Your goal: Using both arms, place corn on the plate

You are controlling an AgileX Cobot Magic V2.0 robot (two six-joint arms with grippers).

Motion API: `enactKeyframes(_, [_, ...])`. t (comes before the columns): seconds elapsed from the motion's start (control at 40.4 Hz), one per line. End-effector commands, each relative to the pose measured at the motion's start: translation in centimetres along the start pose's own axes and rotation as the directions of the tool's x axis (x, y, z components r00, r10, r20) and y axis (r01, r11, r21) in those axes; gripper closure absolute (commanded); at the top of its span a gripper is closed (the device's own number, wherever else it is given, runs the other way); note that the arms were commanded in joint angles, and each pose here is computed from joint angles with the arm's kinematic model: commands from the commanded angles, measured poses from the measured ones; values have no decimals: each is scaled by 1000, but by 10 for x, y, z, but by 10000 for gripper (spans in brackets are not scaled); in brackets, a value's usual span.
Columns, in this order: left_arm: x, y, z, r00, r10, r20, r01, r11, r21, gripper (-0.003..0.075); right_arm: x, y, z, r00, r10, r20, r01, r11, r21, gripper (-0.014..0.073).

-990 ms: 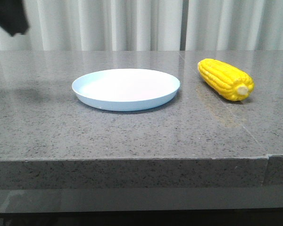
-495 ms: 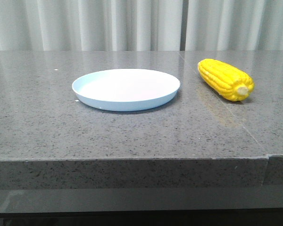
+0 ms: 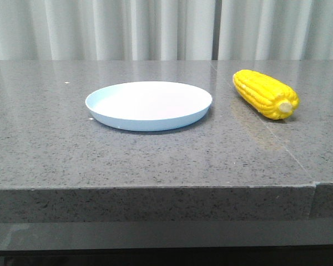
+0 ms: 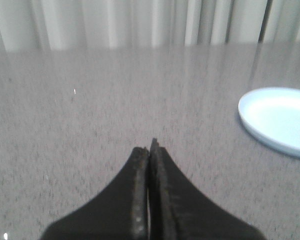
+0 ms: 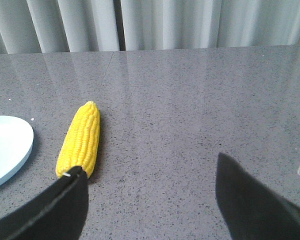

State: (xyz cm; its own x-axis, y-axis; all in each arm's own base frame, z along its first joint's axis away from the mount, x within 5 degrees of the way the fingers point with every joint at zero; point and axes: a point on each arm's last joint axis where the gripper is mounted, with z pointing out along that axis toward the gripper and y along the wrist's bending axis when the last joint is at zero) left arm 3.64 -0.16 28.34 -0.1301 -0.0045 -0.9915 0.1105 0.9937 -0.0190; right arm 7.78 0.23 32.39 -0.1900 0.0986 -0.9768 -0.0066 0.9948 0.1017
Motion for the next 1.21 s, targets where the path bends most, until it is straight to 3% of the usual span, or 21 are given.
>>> enactKeyframes(0.0, [-18,0,-13,982,3,190,-4,1000,7,741,-17,1,-2,996,-4,94,4,1000,-1,34])
enactKeyframes(0.841, [-18,0,-15,979,2,204,-4,1000,8,741,-20,1,1,994,-4,106,4,1000,-1,34])
enactKeyframes(1.039, [-18,0,-15,979,2,204,-4,1000,8,741,-30,2,33,999,0,-43,0,1000,3,34])
enactKeyframes(1.188, [-18,0,-15,979,2,204,-4,1000,8,741,-45,6,71,980,64,-189,-66,998,-6,34])
